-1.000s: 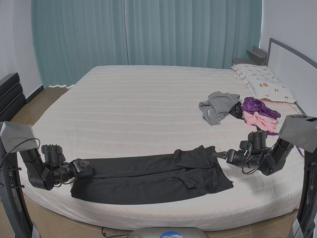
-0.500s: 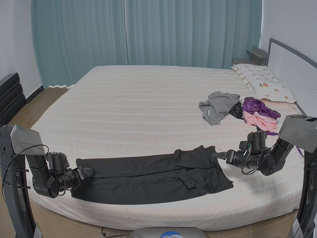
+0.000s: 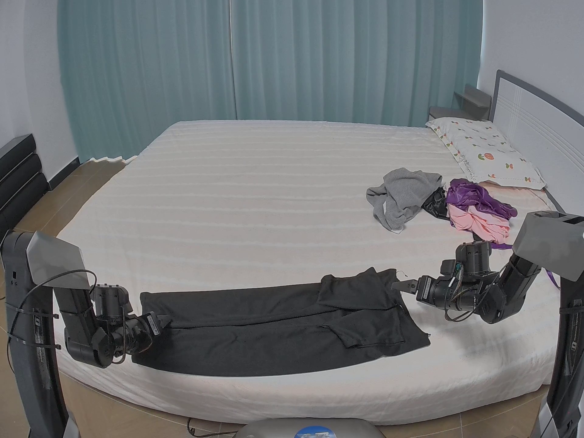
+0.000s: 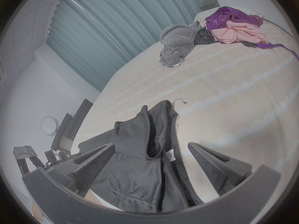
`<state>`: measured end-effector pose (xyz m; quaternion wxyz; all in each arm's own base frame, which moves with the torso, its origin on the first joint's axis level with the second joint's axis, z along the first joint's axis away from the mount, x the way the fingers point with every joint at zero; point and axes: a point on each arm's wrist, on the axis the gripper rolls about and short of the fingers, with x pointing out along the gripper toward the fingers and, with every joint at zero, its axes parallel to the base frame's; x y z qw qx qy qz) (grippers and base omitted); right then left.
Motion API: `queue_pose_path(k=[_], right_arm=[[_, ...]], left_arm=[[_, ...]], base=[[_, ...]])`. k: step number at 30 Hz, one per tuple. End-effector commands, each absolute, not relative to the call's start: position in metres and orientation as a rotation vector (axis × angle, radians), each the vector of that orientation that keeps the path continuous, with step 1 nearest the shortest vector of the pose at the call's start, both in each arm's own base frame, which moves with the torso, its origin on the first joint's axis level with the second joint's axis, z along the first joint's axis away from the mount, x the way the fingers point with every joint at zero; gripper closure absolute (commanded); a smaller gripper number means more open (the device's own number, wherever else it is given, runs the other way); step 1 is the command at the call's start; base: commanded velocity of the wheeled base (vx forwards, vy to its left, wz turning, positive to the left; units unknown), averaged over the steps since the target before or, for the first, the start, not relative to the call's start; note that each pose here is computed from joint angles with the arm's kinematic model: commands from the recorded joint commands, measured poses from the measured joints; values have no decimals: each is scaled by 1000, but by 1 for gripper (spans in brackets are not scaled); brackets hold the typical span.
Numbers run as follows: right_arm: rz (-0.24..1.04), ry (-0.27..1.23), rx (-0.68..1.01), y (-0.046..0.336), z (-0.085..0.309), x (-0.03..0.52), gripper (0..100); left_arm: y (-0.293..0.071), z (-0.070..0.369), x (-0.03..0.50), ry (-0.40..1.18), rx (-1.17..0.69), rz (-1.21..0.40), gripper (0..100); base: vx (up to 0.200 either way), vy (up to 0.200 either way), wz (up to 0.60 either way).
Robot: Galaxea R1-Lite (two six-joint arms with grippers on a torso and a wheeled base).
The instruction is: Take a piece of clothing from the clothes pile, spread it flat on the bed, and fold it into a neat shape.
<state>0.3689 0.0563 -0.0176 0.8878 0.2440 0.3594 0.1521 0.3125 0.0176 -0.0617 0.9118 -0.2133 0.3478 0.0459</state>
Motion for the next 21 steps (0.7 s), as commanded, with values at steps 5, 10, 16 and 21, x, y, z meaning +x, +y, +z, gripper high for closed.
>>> queue_pose_path(k=[5,10,16,21], right_arm=[[312,750,509,55,-19,369,0],[311,749,509,54,-19,369,0],[310,751,510,55,-19,369,0],[310,753,509,55,-19,369,0]], left_arm=[[10,-64,313,728,-483,96,100],[10,-62,312,720,-503,103,100],[14,-58,312,682,-519,116,100],[15,-57,313,674,-560,133,100]], base=[[0,0,0],[0,0,0],[0,0,0],[0,0,0]])
